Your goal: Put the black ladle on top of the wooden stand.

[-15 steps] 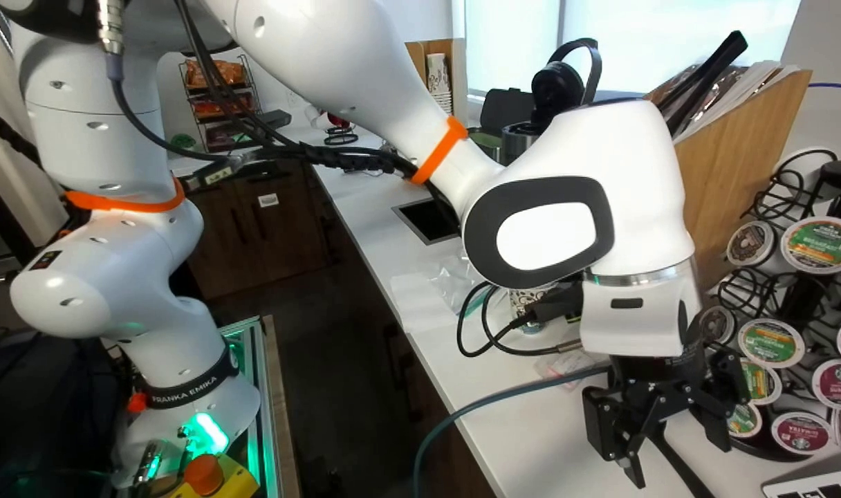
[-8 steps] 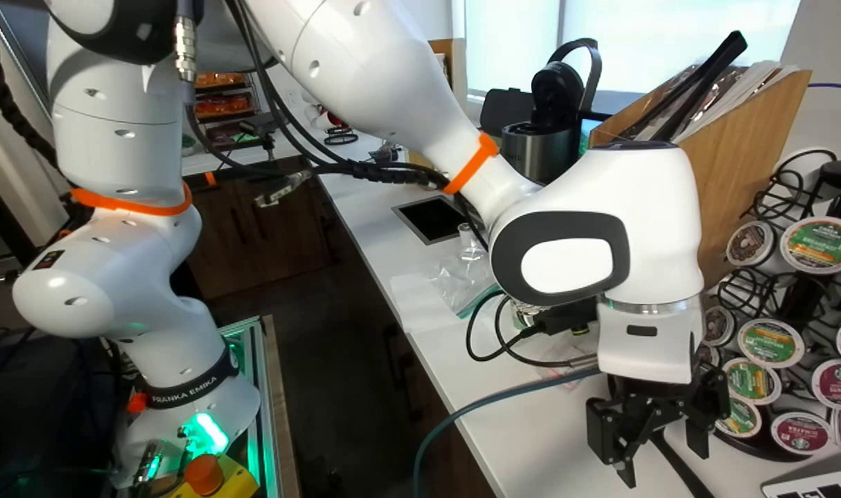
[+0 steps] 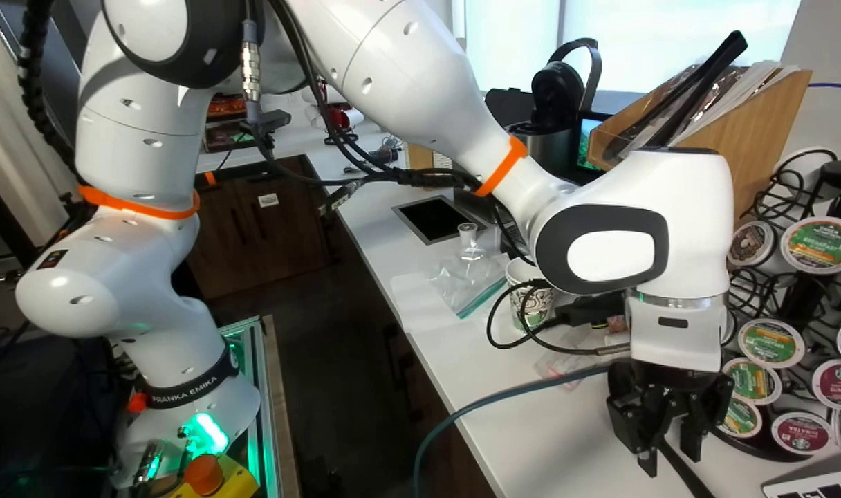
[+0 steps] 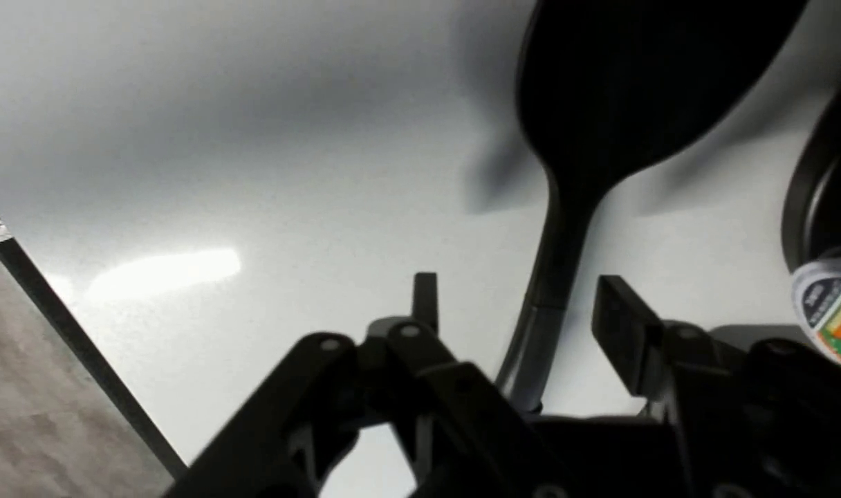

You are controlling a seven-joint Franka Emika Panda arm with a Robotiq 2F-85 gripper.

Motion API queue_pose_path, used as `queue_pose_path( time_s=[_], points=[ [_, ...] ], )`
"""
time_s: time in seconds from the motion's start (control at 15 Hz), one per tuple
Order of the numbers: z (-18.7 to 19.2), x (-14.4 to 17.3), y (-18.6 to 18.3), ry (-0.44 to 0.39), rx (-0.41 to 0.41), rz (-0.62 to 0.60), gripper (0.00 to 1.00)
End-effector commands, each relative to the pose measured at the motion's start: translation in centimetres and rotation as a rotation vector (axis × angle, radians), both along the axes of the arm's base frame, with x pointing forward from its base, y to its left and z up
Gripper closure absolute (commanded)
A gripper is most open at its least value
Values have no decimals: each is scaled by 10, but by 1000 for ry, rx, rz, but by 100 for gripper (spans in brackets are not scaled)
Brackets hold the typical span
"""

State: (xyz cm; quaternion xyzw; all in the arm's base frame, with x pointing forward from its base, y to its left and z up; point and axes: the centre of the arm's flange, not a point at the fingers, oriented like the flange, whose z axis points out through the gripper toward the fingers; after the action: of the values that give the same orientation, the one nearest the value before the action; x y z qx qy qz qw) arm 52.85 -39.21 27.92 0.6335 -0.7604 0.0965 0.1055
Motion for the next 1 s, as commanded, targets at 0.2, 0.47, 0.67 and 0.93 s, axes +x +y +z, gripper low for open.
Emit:
queue_pose_path(
  time_s=[0.2,0.47,0.67,0.93],
  points=[
    [-22,-5,-27,55,2,-55,81],
    [8,-18,-27,27,-29,-88,96],
    [70,-48,-9,-62,-63,-33,95],
    [143,-76,6,-158,-135,78,95]
  ],
)
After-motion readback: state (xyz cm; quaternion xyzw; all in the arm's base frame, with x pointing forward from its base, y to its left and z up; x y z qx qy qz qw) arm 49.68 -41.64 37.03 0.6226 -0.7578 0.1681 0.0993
